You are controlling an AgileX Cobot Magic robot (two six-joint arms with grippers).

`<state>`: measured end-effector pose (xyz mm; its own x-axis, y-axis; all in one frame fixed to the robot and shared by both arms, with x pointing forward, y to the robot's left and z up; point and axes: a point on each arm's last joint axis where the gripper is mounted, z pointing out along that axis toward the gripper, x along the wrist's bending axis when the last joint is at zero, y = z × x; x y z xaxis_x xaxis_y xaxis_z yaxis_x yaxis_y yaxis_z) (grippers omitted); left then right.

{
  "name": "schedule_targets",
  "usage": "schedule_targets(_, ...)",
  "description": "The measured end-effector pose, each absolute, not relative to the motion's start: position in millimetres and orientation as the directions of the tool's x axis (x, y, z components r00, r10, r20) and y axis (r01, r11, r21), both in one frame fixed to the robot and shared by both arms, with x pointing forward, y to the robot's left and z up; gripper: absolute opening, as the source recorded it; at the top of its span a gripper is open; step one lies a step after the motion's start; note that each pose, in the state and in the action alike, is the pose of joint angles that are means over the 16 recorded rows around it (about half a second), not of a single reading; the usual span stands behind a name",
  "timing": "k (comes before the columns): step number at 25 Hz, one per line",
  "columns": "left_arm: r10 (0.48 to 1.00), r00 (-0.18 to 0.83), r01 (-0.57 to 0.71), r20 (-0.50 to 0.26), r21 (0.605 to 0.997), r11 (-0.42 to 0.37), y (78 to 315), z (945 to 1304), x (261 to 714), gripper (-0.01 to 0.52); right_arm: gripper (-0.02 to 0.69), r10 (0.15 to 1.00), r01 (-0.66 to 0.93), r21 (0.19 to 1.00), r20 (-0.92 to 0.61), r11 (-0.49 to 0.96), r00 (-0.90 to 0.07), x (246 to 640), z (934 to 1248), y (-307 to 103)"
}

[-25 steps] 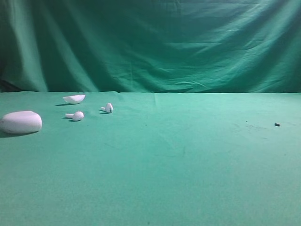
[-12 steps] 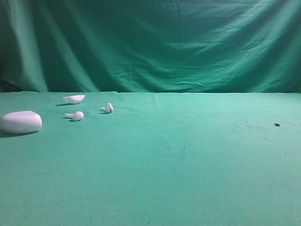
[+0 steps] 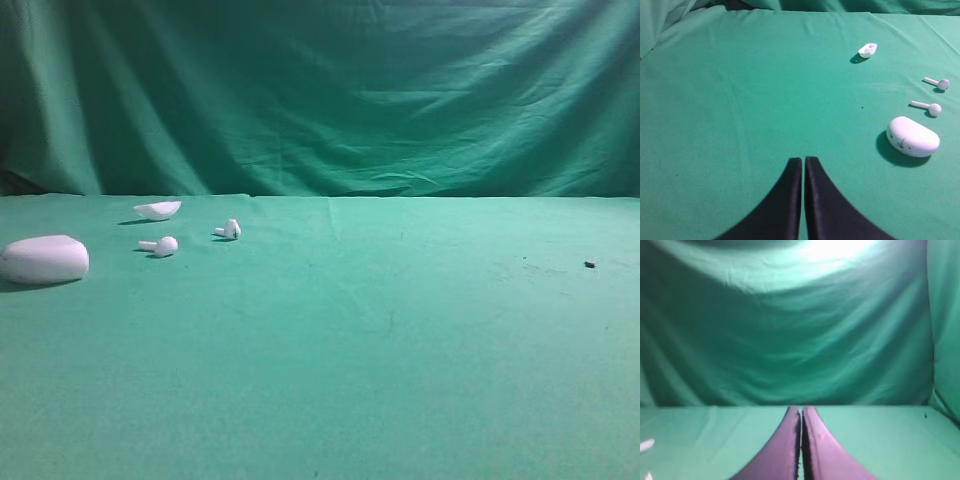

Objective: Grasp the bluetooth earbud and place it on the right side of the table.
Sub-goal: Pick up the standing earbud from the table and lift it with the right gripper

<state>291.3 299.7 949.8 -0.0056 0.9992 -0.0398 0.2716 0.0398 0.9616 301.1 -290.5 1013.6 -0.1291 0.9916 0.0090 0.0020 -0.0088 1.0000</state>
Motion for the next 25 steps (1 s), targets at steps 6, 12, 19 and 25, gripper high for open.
schedule_targets(6,0.999,-0.006,0.272,-0.04,0.962,0.04,299.7,949.8,291.3,0.0,0.0,0.991,0.222,0.975,0.03,0.0,-0.131,328.6,1046.6,-286.1)
schedule_targets(12,0.999,-0.006,0.272,-0.04,0.962,0.04,299.7,949.8,291.3,0.0,0.0,0.983,0.528,0.846,0.021,0.08,-0.183,384.0,1065.6,-272.7)
schedule_targets(19,0.999,-0.006,0.272,-0.04,0.962,0.04,299.7,949.8,291.3,0.0,0.0,0.932,0.71,0.647,-0.001,0.278,-0.363,463.0,1068.5,-231.3)
schedule_targets(25,0.999,-0.006,0.272,-0.04,0.962,0.04,299.7,949.8,291.3,0.0,0.0,0.827,0.705,0.503,-0.035,0.5,-0.561,523.9,1062.4,-164.2)
